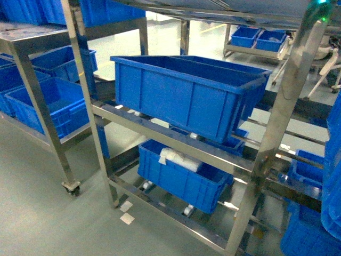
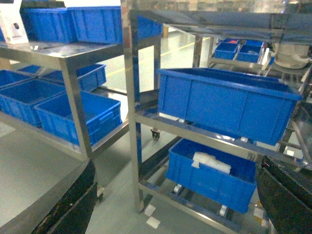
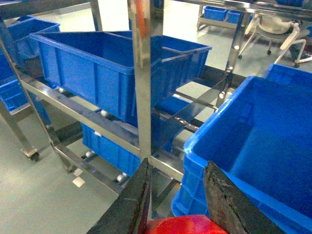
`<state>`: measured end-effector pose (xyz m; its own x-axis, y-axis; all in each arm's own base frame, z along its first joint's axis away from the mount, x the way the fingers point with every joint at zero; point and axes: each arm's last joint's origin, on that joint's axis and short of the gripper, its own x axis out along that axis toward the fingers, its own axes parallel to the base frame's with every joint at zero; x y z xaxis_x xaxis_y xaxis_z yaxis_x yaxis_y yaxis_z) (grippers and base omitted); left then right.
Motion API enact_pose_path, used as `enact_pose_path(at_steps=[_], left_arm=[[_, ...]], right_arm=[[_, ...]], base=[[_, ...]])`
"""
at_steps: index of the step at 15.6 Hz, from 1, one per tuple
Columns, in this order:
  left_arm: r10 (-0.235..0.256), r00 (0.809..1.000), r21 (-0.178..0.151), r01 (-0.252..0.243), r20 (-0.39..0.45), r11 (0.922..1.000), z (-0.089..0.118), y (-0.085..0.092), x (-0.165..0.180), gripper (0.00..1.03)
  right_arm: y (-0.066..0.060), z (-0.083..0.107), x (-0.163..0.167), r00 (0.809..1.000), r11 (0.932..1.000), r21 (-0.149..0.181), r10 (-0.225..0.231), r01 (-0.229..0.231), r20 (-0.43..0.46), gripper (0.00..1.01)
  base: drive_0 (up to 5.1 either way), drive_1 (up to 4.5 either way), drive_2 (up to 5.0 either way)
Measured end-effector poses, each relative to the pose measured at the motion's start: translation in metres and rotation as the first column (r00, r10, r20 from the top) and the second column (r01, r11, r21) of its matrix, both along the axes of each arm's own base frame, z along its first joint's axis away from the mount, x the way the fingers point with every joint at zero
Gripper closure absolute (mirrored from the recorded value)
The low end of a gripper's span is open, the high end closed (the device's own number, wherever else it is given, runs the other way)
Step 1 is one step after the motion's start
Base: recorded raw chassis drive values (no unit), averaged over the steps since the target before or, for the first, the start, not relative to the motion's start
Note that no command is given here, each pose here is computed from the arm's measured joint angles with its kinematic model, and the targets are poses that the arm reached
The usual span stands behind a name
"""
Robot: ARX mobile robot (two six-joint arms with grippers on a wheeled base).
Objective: Pick red block from blue box to shelf
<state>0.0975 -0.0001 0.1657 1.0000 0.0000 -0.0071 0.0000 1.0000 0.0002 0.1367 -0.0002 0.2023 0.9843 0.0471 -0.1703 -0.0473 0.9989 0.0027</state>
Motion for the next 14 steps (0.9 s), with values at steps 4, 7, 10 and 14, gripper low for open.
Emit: enact_pose_path(at_steps=[4, 7, 10, 14], left_arm=[[0.000, 1.000, 0.000, 0.000, 0.006, 1.0000, 0.0006, 0.0000, 0.0000, 0.05], [0.000, 1.000, 0.000, 0.000, 0.006, 1.0000, 0.0007, 0.0000, 0.0000, 0.05], [0.000, 1.000, 0.000, 0.000, 0.006, 1.0000, 0.0006, 0.0000, 0.0000, 0.05], [0.000, 1.000, 0.000, 0.000, 0.006, 1.0000, 0.0007, 0.0000, 0.0000, 0.05]], right_arm=[[0.0001, 0.0003, -0.0001, 1.000, 1.0000, 0.000, 0.000, 0.000, 0.003, 0.75], [0.0000, 0.0003, -0.0001, 1.000, 1.0000, 0.000, 0.000, 0.000, 0.003, 0.75], [0.0001, 0.0003, -0.0001, 1.000, 1.0000, 0.000, 0.000, 0.000, 0.003, 0.75], [0.0001, 0.0003, -0.0001, 1.000, 1.0000, 0.000, 0.000, 0.000, 0.003, 0.75]], base=[[-1.5, 2.64, -5.7], [-1.5, 2.64, -5.7], [-1.5, 2.64, -5.7], [-1.5, 2.64, -5.7]])
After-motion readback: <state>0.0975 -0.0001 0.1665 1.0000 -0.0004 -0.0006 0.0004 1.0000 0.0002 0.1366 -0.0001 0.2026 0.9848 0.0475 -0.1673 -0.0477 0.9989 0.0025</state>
